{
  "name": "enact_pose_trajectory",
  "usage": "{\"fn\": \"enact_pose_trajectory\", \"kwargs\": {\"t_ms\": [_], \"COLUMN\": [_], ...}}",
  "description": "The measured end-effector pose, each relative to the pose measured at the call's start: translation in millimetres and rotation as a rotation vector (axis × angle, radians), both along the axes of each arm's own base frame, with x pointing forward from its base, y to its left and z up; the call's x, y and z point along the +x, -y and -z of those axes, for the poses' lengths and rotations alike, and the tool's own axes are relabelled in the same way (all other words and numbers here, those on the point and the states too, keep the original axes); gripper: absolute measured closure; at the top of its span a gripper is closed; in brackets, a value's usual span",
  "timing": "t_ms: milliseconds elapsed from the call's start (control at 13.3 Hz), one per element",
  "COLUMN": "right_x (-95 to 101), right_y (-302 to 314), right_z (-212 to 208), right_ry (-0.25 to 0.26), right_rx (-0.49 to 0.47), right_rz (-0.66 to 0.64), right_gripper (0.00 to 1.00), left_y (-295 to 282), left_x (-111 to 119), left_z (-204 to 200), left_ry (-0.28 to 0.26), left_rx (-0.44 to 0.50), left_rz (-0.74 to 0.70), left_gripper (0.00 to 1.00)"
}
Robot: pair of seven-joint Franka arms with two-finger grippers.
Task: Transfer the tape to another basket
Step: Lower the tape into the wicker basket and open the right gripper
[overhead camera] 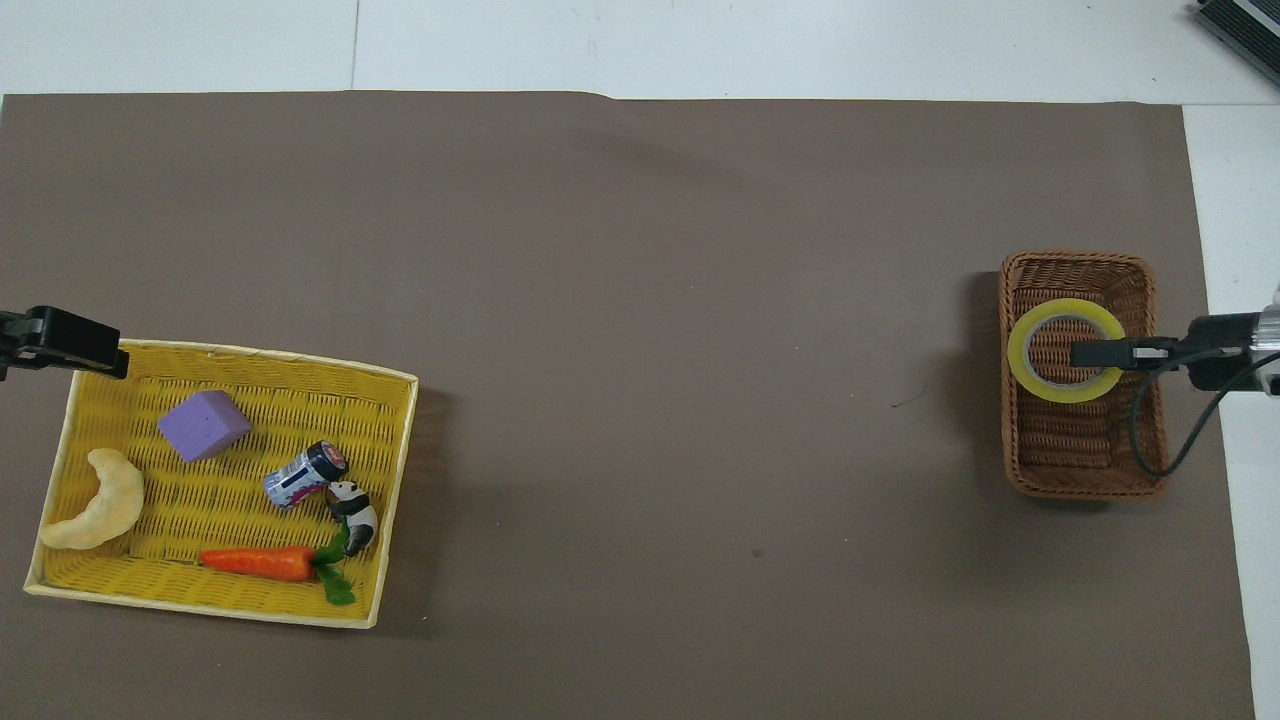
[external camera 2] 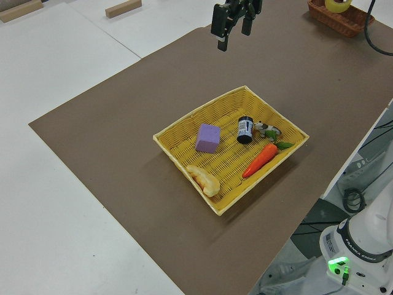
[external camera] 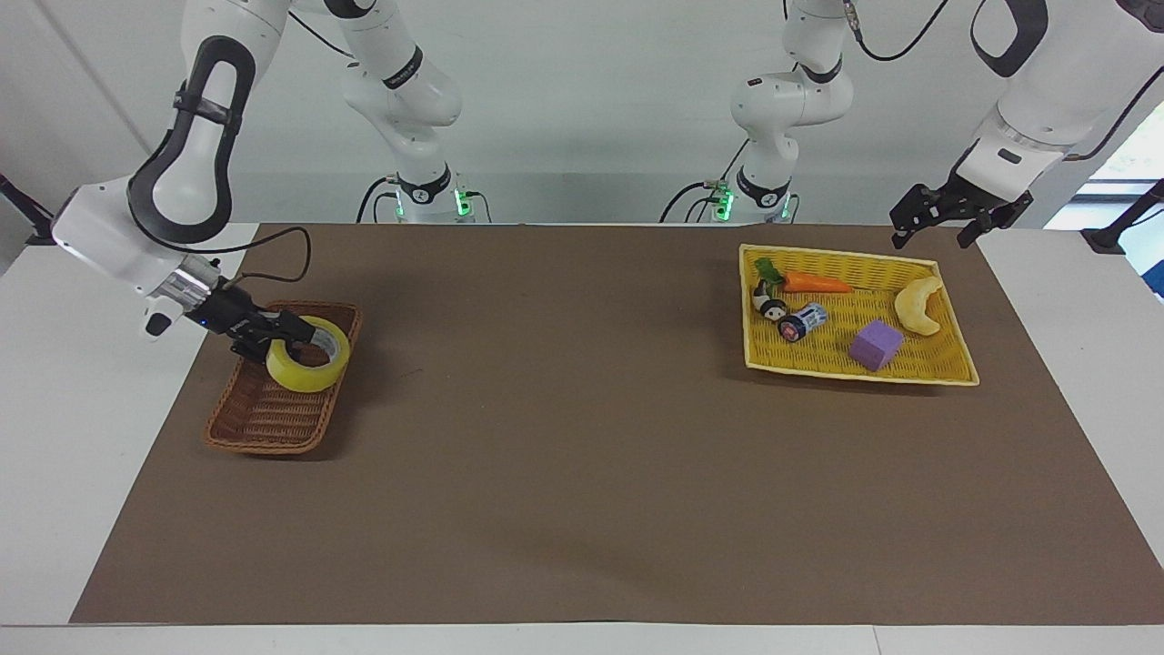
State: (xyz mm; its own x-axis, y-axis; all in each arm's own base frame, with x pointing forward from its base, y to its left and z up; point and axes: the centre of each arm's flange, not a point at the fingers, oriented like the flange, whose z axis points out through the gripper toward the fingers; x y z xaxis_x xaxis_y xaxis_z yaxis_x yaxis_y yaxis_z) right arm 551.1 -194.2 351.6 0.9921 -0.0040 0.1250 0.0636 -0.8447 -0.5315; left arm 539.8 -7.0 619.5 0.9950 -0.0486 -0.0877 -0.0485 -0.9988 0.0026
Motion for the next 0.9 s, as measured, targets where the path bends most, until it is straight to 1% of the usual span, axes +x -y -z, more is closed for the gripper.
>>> {"fn": "enact_pose_trajectory", "kwargs": {"t_ms": [226, 527, 828, 903], "right_x": [-7.2, -6.8, -8.7, -8.8], "right_y": [22, 21, 25, 25], "right_z": [7, 9, 27, 31], "right_ry": [0.013, 0.009, -0.020, -0.026], "right_rx": [-0.026, -0.033, -0.023, -0.021], "right_rz": [-0.025, -0.034, -0.027, -0.027], "right_gripper": [1.00, 1.00, 1.00, 0.93], "left_y": [0, 0, 0, 0], "left_x": [0, 0, 0, 0], "left_z": [0, 0, 0, 0], "left_ry": [0.000, 0.001, 0.001, 0.001], "left_rx": [0.000, 0.000, 0.000, 0.000], "left_rz": [0.004, 0.004, 0.003, 0.003], "left_gripper": [0.00, 0.00, 0.00, 0.00]}}
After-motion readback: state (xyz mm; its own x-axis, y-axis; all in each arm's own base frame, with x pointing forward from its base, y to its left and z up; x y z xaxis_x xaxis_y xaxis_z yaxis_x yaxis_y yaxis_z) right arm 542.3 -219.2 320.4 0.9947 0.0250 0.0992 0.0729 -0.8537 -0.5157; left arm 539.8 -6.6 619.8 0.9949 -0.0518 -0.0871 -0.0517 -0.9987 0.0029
